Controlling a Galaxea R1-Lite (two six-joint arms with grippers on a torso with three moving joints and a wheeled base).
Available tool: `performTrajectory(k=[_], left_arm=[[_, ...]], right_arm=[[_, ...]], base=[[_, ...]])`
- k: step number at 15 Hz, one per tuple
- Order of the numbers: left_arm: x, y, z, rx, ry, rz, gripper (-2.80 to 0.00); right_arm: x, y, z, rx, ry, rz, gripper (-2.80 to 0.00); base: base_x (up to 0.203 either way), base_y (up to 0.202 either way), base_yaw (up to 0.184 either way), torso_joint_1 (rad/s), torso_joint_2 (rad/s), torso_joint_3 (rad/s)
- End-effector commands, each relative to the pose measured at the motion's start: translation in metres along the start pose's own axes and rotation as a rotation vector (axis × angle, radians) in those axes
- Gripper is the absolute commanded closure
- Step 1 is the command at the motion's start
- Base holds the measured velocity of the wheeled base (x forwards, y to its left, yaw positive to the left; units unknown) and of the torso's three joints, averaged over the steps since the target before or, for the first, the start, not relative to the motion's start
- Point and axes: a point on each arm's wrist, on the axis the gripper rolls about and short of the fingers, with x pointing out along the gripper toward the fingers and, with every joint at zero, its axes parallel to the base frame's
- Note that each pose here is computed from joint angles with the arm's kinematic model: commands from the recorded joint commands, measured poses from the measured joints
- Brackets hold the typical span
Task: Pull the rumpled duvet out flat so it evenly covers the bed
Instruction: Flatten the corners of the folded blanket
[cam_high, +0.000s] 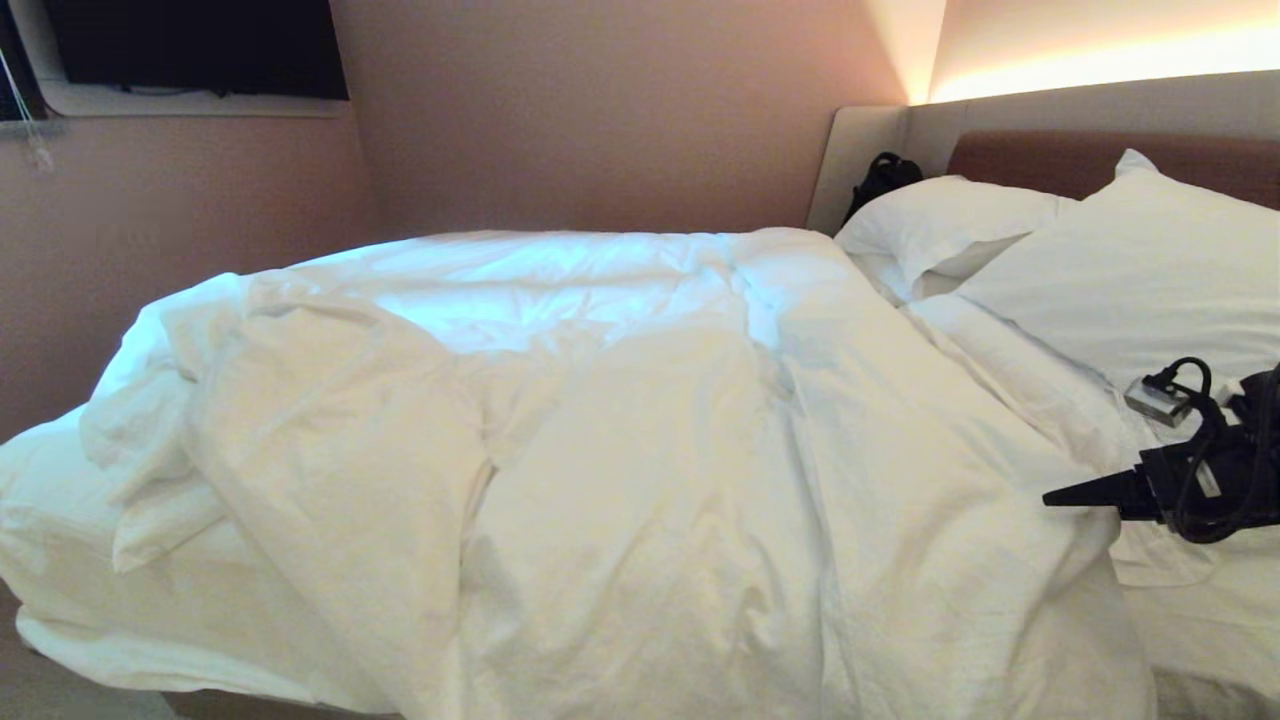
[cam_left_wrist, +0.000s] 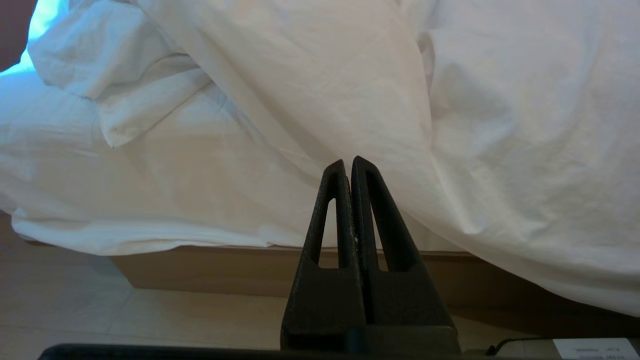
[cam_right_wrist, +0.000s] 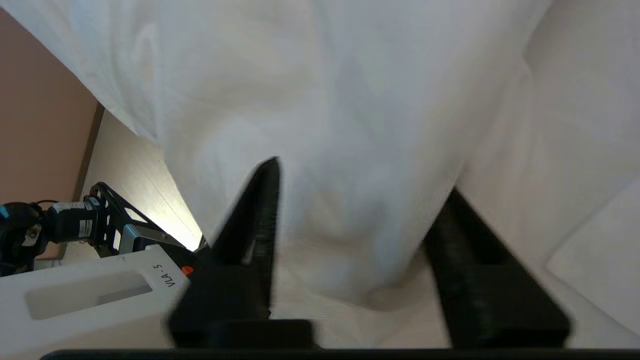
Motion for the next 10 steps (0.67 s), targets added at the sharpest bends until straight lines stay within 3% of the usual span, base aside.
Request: performTrajectory(k=[1, 5, 7, 8, 10], left_arm=[[0.000, 0.000, 0.000, 0.000, 0.002, 0.002, 0.00], [0.000, 0.000, 0.000, 0.000, 0.002, 0.001, 0.00], [0.000, 0.000, 0.000, 0.000, 0.001, 0.001, 0.00], [0.000, 0.000, 0.000, 0.000, 0.000, 0.001, 0.00], [0.000, 0.000, 0.000, 0.000, 0.000, 0.001, 0.00]], right_arm=[[-0.004, 0.005, 0.002, -0.017, -0.013, 0.000, -2.80], [-0.051, 0.069, 0.019, -0.142, -0.135, -0.063, -2.80], [-0.074, 0.104, 0.026, -0.147, -0.206, -0.087, -2.80], [-0.081, 0.117, 0.027, -0.137, -0.229, -0.091, 0.00], [-0.091, 0.139, 0.024, -0.132, -0.255, -0.098, 0.00]], base=[[0.000, 0.000, 0.000, 0.000, 0.00, 0.000], [0.000, 0.000, 0.000, 0.000, 0.00, 0.000], [0.000, 0.000, 0.000, 0.000, 0.00, 0.000], [0.000, 0.000, 0.000, 0.000, 0.00, 0.000], [0.000, 0.000, 0.000, 0.000, 0.00, 0.000]])
